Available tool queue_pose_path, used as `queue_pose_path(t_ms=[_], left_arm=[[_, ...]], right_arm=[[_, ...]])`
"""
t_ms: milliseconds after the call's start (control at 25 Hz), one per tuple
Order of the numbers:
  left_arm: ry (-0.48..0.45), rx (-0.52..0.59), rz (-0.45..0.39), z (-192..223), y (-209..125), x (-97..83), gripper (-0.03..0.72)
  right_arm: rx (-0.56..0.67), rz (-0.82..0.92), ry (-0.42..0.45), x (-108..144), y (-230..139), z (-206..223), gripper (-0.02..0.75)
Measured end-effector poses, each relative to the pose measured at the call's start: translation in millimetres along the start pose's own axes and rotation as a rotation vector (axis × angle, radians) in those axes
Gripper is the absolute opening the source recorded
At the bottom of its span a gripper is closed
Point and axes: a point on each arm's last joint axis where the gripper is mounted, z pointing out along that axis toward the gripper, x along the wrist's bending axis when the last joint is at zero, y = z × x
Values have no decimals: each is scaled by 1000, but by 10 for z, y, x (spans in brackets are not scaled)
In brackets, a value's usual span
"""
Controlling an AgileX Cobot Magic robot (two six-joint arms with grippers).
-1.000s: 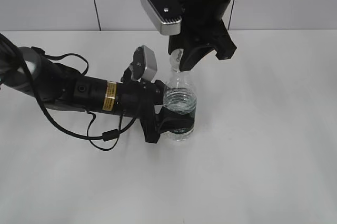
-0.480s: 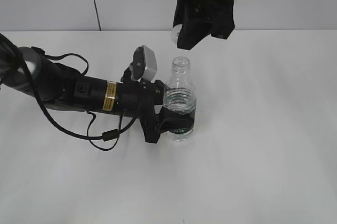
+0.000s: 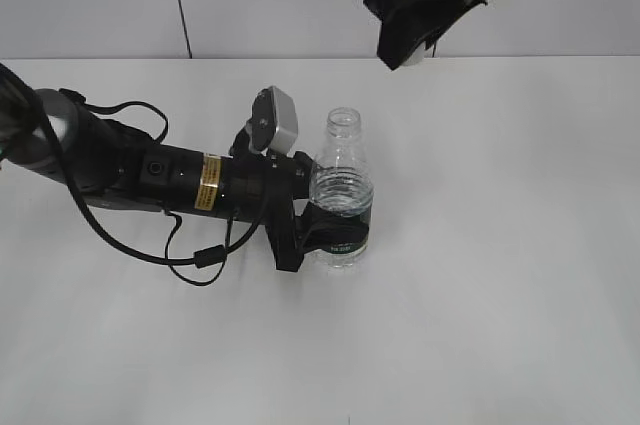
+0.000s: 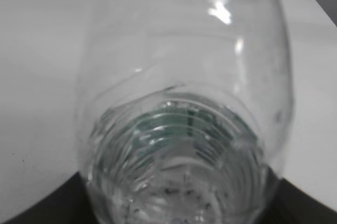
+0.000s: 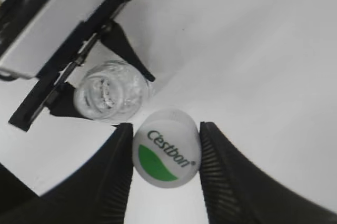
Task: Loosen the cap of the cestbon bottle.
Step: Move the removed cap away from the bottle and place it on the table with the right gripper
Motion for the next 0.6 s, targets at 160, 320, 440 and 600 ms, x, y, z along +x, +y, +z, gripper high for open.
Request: queue_pose_path(t_ms=[160, 320, 440, 600], left_arm=[[1, -1, 2, -3, 7, 0, 409], [0, 0, 2, -3, 6, 0, 409], [0, 2, 3, -2, 5, 0, 409], [0, 2, 3, -2, 5, 0, 409]], right_arm=[[16, 190, -66, -231, -88, -28, 294], [22, 269, -101, -453, -189, -59, 293], [49, 331, -111, -635, -334, -25, 293], [157, 429, -95, -852, -697, 177, 293]])
